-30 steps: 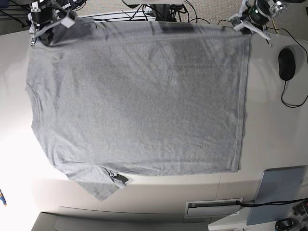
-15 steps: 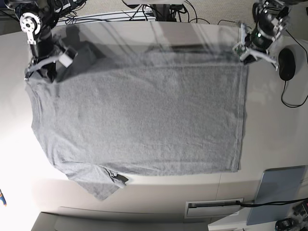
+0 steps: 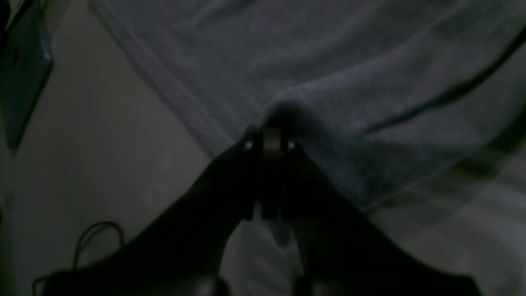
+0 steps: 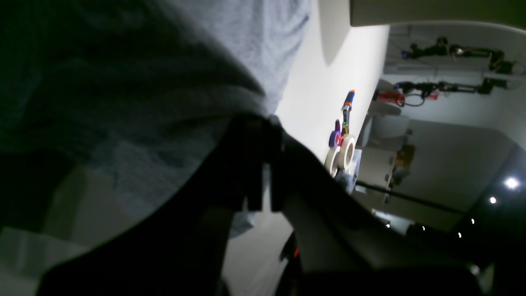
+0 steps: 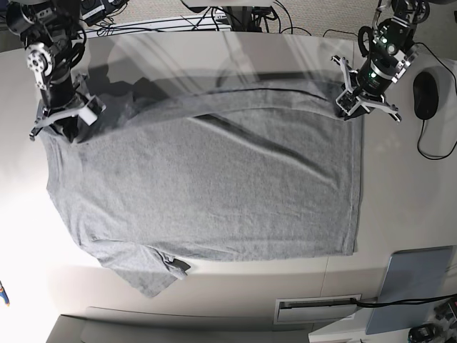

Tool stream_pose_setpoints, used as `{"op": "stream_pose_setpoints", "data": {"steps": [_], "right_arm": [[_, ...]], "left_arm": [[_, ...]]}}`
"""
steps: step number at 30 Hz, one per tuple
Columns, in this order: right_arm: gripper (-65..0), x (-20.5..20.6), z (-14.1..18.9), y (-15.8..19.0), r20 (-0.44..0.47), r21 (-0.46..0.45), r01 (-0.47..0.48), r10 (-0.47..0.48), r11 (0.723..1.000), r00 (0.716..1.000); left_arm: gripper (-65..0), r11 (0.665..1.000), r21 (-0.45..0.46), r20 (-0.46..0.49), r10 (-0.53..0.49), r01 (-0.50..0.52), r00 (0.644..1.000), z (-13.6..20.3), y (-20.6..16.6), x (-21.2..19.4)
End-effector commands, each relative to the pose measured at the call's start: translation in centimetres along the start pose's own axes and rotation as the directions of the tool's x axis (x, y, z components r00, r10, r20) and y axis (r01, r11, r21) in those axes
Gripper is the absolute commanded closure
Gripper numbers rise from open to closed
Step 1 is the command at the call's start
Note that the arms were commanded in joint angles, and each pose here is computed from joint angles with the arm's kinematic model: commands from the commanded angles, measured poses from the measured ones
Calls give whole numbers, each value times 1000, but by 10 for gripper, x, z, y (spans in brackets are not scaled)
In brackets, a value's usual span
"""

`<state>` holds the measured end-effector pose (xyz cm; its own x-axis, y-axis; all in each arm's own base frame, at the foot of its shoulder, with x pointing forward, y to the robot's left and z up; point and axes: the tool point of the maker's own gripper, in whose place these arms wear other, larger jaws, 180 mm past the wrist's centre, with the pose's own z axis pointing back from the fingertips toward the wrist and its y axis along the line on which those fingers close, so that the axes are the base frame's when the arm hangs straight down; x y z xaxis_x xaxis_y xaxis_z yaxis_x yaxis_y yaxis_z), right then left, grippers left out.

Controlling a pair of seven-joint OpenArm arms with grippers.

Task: Fold the T-shirt properly
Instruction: 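Lift the shoulder edge and fold it over the shirt body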

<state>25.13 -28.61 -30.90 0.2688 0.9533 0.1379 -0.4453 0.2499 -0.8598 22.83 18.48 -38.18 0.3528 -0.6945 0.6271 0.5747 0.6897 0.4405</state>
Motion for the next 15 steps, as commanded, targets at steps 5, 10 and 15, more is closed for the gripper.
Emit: {"op": "stream_pose_setpoints", "data": {"steps": [5,10,15], "right_arm": [[0,-7,-11,-16,-6,-48,-11,10,999,1000],[0,-20,-21,-20,-41,-58,-13,11,998,999],[0,-25,-29,-28,-55,-75,13,-17,997,998]], "left_arm": [[0,996,74,47,52,-56,998,-7,26,11],[0,986,116,51,114,-119,992,-14,39,10],[0,980,127,76,142,-151,987,-20,40,18]]}}
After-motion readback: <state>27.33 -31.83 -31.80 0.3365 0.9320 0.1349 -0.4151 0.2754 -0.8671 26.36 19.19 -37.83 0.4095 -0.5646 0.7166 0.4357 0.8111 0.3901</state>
